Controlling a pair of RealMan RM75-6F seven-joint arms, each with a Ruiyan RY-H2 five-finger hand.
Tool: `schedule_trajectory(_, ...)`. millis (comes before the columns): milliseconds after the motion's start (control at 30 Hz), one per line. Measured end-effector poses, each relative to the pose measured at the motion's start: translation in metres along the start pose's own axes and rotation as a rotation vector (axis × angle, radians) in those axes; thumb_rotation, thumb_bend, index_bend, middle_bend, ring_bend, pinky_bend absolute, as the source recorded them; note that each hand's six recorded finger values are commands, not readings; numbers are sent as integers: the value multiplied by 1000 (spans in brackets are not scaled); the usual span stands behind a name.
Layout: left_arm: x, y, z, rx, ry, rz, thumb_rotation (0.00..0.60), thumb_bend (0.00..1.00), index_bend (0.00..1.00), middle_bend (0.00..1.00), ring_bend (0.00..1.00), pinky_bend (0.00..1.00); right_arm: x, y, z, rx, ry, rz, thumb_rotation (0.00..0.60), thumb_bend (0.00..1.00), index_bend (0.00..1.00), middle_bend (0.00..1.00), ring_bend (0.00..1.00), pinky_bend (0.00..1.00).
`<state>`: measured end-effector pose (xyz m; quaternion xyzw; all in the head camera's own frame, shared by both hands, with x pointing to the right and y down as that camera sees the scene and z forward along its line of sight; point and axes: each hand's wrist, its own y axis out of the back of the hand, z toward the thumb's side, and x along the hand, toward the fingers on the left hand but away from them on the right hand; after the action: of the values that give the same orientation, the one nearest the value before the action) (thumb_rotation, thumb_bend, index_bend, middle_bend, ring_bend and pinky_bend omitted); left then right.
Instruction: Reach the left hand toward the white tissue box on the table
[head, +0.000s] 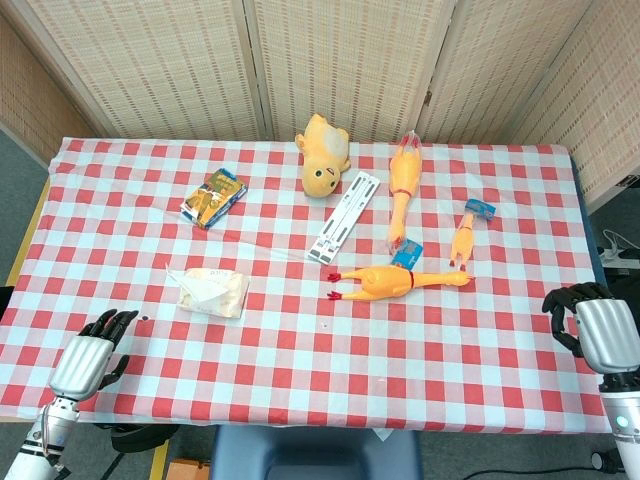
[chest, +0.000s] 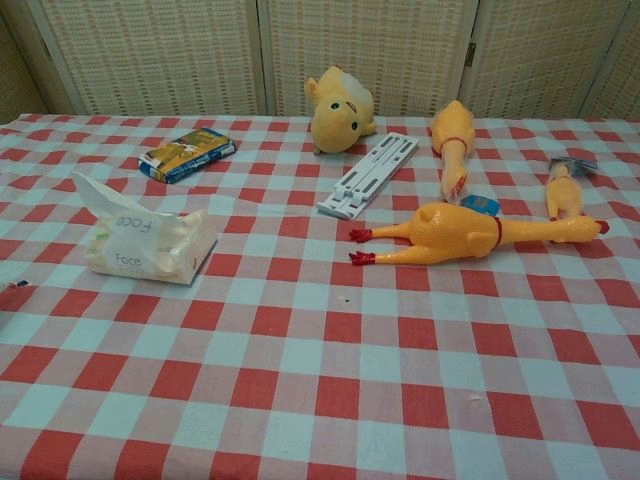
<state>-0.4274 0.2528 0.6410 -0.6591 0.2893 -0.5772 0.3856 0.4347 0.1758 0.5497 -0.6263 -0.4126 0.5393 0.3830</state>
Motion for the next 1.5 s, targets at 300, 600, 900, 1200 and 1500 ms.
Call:
schedule_trajectory(300, -1, 2, 3, 6, -9, 12, 600, 442, 115, 153, 101, 310, 2, 0, 2, 5, 9, -3, 600, 725, 576, 581, 417, 346)
schedule_trajectory(600, 14, 22, 8, -11, -16, 99, 600, 441, 102, 215, 189, 360, 5, 1, 2, 5, 9, -1, 600, 726, 576, 581, 417, 346)
schedule_trajectory(900, 61, 51, 39, 48, -79, 228, 600, 438, 72, 704, 757, 794, 5, 1, 0, 5, 6, 2, 600, 726, 576, 581, 417, 346)
schedule_trajectory(1200, 96, 42, 73, 48, -143, 182, 600, 436, 105, 839, 871, 902, 5, 3, 0, 1, 7, -3, 600, 726, 577, 581, 417, 346)
schedule_trajectory(1500, 110, 35, 98, -8, -192, 189, 600, 441, 325, 879, 906, 929, 5, 2, 0, 6, 9, 4, 600, 726, 576, 581, 417, 346)
